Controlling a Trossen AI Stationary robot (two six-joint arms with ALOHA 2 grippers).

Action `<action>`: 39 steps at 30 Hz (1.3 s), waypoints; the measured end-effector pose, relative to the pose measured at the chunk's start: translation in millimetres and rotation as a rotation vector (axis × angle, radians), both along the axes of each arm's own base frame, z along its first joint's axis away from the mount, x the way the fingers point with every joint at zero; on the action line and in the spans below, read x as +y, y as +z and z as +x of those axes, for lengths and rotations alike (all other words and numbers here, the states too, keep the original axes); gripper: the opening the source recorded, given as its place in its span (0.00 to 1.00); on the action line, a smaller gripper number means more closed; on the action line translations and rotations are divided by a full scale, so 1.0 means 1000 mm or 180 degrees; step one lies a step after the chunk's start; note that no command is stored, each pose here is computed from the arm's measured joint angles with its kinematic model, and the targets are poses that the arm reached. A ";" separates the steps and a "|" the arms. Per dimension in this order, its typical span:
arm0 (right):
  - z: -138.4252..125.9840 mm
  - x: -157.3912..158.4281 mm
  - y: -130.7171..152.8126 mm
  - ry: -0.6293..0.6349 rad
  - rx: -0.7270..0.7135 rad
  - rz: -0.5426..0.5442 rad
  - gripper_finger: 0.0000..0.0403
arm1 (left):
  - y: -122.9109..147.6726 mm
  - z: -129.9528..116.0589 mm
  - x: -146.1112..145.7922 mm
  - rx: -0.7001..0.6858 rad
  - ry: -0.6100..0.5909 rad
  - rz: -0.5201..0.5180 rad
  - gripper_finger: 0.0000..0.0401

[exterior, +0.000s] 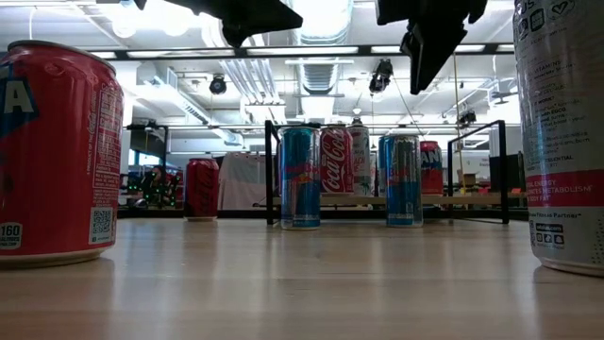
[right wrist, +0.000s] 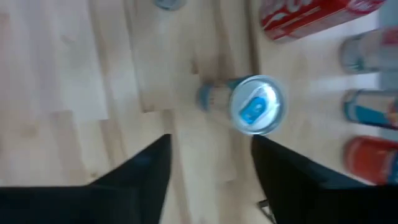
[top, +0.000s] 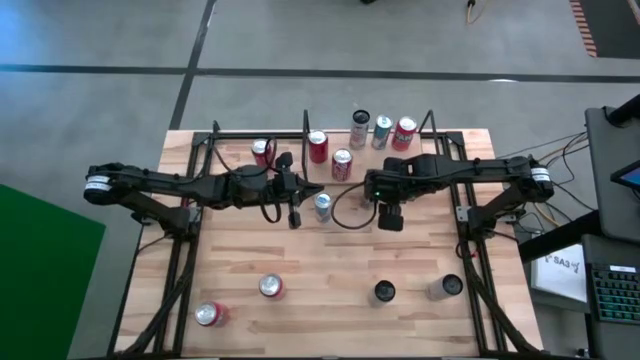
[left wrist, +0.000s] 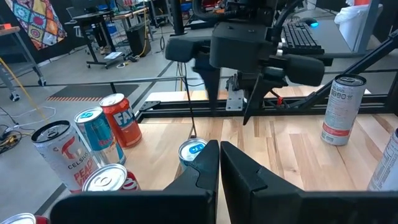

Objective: Place canned beverage on shelf
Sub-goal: Put the white and blue soda can on the shelf

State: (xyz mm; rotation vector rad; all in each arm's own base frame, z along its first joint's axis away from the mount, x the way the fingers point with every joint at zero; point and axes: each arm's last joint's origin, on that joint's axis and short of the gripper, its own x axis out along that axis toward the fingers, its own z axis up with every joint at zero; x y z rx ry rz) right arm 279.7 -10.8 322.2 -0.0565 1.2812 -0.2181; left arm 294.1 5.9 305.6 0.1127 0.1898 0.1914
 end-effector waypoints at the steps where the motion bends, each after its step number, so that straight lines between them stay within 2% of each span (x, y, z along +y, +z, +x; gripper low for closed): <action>1: 0.000 -0.001 0.000 0.0031 0.0001 -0.0069 0.56 | 0.000 0.000 0.000 0.0001 0.0000 0.0000 0.00; 7: 0.002 -0.002 0.000 0.0531 0.0055 -0.0345 0.78 | -0.001 0.000 0.000 0.0030 0.0000 0.0000 0.00; 12: 0.006 -0.007 -0.001 0.0613 -0.0016 -0.0399 0.87 | -0.002 0.000 0.000 0.0054 0.0000 0.0000 0.00; 22: 0.003 -0.036 -0.003 0.0218 -0.0052 -0.0272 0.87 | -0.002 0.000 0.000 0.0072 0.0001 0.0001 0.00; 26: 0.004 -0.046 -0.010 0.0183 -0.0134 -0.0043 0.87 | -0.002 0.000 0.000 0.0072 0.0001 0.0002 0.00; 33: 0.001 -0.057 -0.034 0.0174 -0.0014 -0.0030 0.87 | -0.002 0.000 0.000 0.0074 -0.0004 0.0026 0.00; 39: 0.001 -0.061 -0.044 0.0139 -0.0072 0.0093 0.87 | -0.002 0.000 0.000 0.0067 -0.0008 0.0053 0.00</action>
